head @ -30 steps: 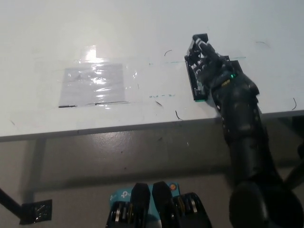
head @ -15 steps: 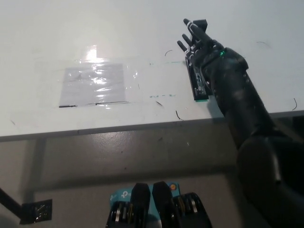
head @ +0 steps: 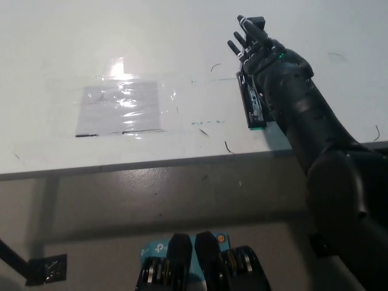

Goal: A stapler is kept infront of the robot on the black mark on the desk and the robot uses its right hand to lift the top of the stapler to open it

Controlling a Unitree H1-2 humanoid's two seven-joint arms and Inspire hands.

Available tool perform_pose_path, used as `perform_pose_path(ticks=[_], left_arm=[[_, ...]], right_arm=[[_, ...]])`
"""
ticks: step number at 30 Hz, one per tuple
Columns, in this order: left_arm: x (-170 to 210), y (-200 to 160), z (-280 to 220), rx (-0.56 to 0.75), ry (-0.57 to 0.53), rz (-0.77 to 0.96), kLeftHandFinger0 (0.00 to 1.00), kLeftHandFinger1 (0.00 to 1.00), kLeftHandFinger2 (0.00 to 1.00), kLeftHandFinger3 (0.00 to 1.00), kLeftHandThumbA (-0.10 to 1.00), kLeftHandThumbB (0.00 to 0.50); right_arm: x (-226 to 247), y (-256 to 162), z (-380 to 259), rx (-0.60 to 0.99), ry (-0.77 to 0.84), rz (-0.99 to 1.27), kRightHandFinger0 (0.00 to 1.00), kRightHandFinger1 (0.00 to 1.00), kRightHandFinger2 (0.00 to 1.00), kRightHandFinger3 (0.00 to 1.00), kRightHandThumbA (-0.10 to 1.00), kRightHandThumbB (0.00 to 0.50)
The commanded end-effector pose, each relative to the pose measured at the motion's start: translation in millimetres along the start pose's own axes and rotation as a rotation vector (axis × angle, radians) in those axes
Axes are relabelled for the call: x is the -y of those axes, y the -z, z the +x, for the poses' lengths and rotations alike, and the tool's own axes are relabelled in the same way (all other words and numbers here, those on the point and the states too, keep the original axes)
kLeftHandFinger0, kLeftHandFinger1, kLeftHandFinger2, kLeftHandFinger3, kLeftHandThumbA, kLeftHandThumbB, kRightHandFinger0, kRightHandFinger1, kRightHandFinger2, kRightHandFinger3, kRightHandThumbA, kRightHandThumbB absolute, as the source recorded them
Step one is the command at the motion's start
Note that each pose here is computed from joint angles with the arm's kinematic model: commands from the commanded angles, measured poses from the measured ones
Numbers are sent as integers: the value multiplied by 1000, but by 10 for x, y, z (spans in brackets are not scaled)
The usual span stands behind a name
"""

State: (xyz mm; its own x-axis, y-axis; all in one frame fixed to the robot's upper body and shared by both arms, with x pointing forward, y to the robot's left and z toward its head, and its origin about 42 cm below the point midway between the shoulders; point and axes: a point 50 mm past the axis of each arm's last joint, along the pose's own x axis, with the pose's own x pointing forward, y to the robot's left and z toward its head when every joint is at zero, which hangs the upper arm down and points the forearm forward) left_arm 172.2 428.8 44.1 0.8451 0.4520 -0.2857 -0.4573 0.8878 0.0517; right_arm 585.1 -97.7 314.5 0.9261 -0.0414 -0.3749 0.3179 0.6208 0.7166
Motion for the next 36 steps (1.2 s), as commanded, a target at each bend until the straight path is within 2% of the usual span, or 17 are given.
perform_pose_path(ticks=[1, 3, 4, 8, 10, 12, 13, 17, 20, 24, 26, 27, 29, 32, 34, 35, 36], left_arm=[[-83, -105, -17, 38, -3, 30, 570, 704, 874, 999, 718, 166], [-80, -104, -19, 43, 1, 32, 547, 691, 868, 970, 714, 166], [-70, -105, -10, 44, 6, 31, 546, 683, 869, 980, 716, 158], [-53, -119, 12, 44, 3, 25, 578, 707, 888, 978, 723, 182], [-38, -170, 5, 54, 9, 41, 583, 716, 896, 999, 731, 151], [-57, -168, 22, 66, 14, 53, 603, 730, 916, 1000, 756, 149], [-57, -168, 26, 61, 10, 47, 597, 724, 909, 1000, 754, 157], [-81, -165, 42, 58, 8, 46, 588, 721, 900, 987, 746, 169], [-87, -175, 50, 65, 9, 54, 591, 718, 895, 995, 763, 179], [-90, -176, 71, 65, 8, 52, 591, 722, 896, 987, 760, 190], [-103, -172, 75, 57, 1, 44, 586, 721, 890, 1000, 756, 174], [-96, -189, 60, 57, 1, 45, 583, 705, 863, 955, 746, 186], [-92, -193, 54, 62, 5, 44, 587, 706, 865, 949, 745, 185], [-91, -198, 67, 65, 9, 55, 606, 743, 914, 999, 762, 195], [-92, -202, 64, 67, 7, 52, 597, 736, 902, 987, 761, 191], [-91, -203, 63, 66, 6, 50, 608, 739, 901, 999, 760, 185], [-85, -208, 65, 65, 5, 45, 608, 738, 900, 1000, 760, 178]], right_arm=[[-550, -522, -173, 169, -145, -7, 574, 608, 714, 816, 738, 0], [-507, -488, -155, 163, -140, -6, 549, 579, 693, 814, 737, 0], [-446, -469, -131, 152, -139, 4, 584, 626, 731, 873, 747, 0], [-375, -394, -110, 139, -154, 0, 625, 688, 788, 913, 782, 0], [-314, -343, -96, 131, -160, -15, 616, 657, 760, 860, 799, 0], [-266, -304, -90, 122, -164, -19, 605, 640, 738, 839, 803, 0], [-218, -271, -89, 119, -173, -26, 597, 631, 729, 842, 808, 0], [14, -154, -207, 101, -212, -33, 686, 713, 806, 943, 818, 0], [172, -93, -360, 101, -220, -38, 643, 681, 784, 909, 786, 0], [431, -12, -698, 72, -247, -29, 669, 700, 789, 914, 765, 0], [602, 74, -894, 77, -273, -16, 672, 733, 826, 921, 774, 0], [678, 108, -973, 77, -286, -8, 698, 759, 878, 936, 792, 0], [760, 141, -1036, 72, -292, -3, 710, 793, 903, 960, 813, 0], [950, 213, -1134, 37, -288, 28, 701, 785, 912, 1000, 832, 0], [1033, 255, -1157, 26, -272, 31, 700, 779, 940, 1000, 839, 0], [1067, 273, -1160, 24, -263, 25, 654, 744, 905, 1000, 841, 0], [1106, 297, -1155, 19, -251, 16, 667, 741, 884, 1000, 843, 0]])
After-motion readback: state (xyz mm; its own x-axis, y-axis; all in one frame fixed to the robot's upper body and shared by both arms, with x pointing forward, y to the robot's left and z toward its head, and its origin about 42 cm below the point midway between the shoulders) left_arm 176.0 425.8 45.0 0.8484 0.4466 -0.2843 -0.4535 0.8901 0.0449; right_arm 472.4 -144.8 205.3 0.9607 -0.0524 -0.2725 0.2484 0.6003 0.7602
